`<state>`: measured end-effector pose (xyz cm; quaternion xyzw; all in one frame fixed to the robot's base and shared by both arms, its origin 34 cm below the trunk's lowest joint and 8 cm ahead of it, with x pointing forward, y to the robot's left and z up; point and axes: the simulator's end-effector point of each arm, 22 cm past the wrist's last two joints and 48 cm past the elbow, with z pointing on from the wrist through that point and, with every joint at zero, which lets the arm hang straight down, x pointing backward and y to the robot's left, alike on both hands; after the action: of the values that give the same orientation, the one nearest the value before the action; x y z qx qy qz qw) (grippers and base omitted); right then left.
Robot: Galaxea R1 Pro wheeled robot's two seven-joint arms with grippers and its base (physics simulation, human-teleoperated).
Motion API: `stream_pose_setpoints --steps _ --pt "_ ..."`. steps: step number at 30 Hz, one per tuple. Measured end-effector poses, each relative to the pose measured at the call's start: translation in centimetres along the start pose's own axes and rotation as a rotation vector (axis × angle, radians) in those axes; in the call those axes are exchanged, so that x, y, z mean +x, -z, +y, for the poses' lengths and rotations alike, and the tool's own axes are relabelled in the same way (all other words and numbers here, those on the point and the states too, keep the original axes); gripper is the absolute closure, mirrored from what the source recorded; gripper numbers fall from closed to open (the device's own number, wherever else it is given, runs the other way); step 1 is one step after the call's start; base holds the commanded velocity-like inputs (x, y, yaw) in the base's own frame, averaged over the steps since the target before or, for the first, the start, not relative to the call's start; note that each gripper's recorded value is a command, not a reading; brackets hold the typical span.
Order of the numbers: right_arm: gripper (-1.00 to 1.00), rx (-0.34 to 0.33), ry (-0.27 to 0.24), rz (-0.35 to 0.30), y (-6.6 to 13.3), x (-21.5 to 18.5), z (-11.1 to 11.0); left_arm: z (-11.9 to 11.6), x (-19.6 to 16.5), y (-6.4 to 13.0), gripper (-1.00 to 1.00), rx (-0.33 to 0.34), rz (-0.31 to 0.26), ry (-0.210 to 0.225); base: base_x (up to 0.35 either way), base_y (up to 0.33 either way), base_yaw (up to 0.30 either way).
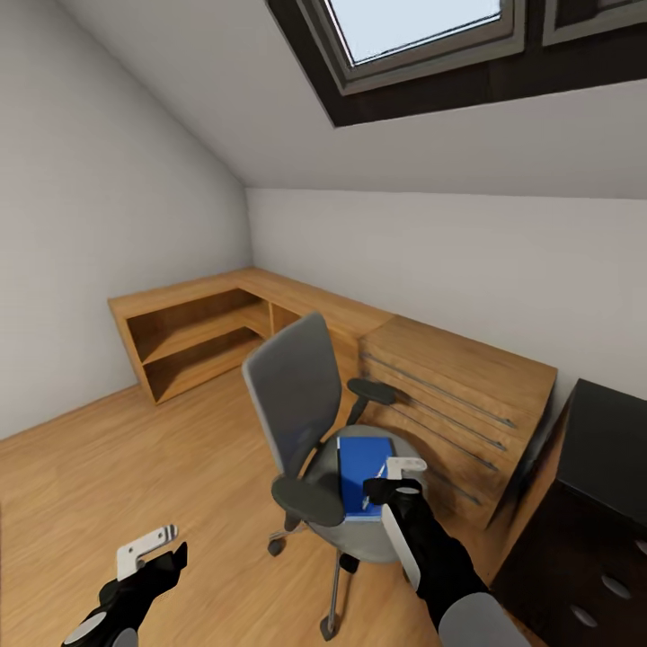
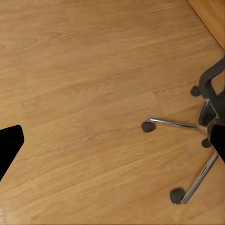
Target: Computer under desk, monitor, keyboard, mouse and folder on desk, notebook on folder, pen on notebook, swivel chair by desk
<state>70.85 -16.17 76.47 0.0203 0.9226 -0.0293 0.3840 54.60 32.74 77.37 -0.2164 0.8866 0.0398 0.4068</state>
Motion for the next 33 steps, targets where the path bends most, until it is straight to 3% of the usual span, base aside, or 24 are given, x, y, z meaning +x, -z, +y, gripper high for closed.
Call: stream_pose_setpoints --steps 15,33 --pt "-1.0 0.004 0.017 0.059 -0.8 2.6 0.1 0.1 -0.1 0.0 -1.0 -0.001 -0.002 0.002 0.313 0.05 0.0" --pt "-1.0 0.008 0.041 0.119 -2.2 4.0 0.1 -0.4 -1.6 0.4 -1.0 0.015 -0.038 0.016 0.033 0.013 0.0"
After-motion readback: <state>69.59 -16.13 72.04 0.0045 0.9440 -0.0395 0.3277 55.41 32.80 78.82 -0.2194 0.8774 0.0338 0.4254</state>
